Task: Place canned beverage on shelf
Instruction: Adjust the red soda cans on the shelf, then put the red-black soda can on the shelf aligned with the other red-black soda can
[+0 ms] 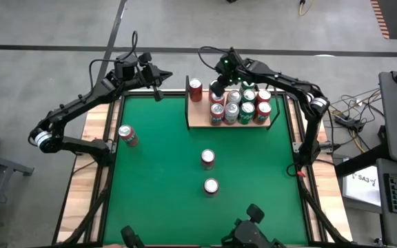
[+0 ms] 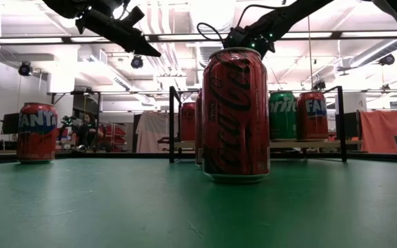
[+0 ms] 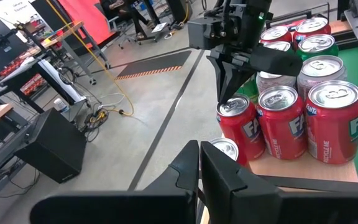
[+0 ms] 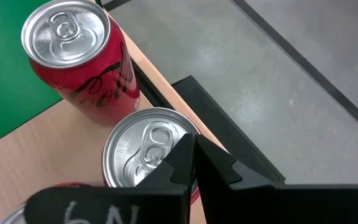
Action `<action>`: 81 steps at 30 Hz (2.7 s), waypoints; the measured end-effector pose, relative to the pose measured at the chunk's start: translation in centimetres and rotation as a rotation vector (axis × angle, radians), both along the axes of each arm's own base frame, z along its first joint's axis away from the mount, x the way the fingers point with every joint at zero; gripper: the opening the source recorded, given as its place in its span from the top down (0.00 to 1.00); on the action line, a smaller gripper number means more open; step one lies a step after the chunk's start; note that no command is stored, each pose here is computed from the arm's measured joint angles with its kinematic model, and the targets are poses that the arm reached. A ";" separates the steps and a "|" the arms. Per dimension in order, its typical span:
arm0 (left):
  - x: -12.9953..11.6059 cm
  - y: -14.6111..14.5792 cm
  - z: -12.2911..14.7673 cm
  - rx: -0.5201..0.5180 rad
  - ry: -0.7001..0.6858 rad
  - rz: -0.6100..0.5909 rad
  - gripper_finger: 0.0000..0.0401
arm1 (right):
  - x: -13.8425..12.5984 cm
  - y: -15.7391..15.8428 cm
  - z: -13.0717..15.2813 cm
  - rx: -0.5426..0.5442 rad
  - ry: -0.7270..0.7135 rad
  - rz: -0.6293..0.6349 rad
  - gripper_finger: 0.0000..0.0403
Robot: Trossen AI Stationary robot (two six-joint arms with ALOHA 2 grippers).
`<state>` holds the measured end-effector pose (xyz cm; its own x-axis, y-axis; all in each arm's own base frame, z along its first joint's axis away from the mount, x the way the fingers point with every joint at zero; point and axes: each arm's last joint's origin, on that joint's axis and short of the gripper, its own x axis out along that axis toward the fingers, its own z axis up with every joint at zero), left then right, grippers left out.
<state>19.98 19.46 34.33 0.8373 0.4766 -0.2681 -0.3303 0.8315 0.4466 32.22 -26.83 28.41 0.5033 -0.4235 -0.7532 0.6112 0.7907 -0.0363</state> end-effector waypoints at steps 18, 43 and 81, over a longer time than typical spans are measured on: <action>0.0 0.0 0.0 -0.023 -0.017 -0.007 1.00 | -1.2 1.4 3.5 -0.063 -0.064 0.019 0.98; 4.8 -7.7 -0.3 -0.301 -0.058 -0.511 1.00 | 0.8 19.6 9.2 0.127 -0.164 0.287 0.98; 5.9 -20.2 -8.6 -0.418 0.110 -0.527 1.00 | 1.7 31.9 1.1 0.196 0.060 0.159 0.98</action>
<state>25.85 -0.74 25.76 0.8864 -0.1494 -0.4382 0.1948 0.9790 0.0603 33.89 5.09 29.47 0.5034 -0.1862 -0.8437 0.4803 0.8720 0.0942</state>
